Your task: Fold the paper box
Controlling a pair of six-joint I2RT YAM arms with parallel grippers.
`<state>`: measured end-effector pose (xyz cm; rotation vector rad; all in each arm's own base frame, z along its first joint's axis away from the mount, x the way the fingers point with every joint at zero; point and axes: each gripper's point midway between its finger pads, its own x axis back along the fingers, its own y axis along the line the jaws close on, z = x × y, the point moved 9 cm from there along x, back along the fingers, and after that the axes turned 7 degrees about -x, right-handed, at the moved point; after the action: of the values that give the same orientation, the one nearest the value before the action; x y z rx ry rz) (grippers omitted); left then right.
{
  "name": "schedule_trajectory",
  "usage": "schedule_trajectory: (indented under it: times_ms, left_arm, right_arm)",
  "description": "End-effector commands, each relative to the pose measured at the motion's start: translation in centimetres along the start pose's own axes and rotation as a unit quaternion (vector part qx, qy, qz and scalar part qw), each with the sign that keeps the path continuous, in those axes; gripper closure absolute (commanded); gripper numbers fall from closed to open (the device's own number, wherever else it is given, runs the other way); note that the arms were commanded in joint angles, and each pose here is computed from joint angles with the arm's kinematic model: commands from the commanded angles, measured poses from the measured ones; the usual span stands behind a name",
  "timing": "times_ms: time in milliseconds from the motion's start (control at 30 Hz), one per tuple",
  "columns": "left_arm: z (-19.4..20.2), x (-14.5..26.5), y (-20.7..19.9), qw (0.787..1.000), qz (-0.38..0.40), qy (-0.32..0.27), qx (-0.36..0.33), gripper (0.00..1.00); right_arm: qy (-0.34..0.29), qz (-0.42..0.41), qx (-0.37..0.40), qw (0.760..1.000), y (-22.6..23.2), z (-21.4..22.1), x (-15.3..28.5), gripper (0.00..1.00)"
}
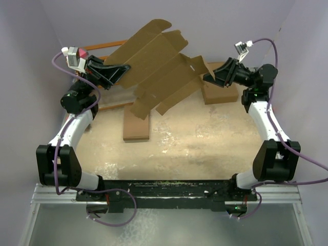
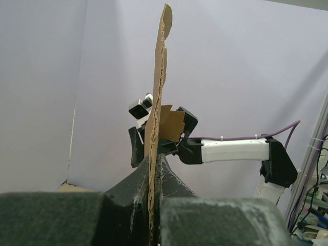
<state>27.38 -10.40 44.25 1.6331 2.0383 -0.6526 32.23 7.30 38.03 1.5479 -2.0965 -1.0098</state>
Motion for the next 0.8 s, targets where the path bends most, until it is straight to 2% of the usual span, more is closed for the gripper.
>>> schedule_trajectory:
  times_ms: [0,600,767]
  left_arm:
    - [-2.1,-0.8,-2.4,0.996,0.051,-0.037,-0.060,0.96]
    - [-2.7,-1.1,-2.6,0.996,0.047,-0.065,-0.050,0.96]
    - [-2.8,-1.2,-2.5,0.995,0.046,-0.072,-0.046,0.96]
  right_arm:
    - [0.001,-0.006,0.036,0.999,1.2,0.4,-0.1,0.37]
    - [0.020,-0.038,0.032,0.999,2.1,1.8,-1.4,0.40]
    - [0.020,-0.051,0.031,0.998,2.4,1.9,-1.5,0.52]
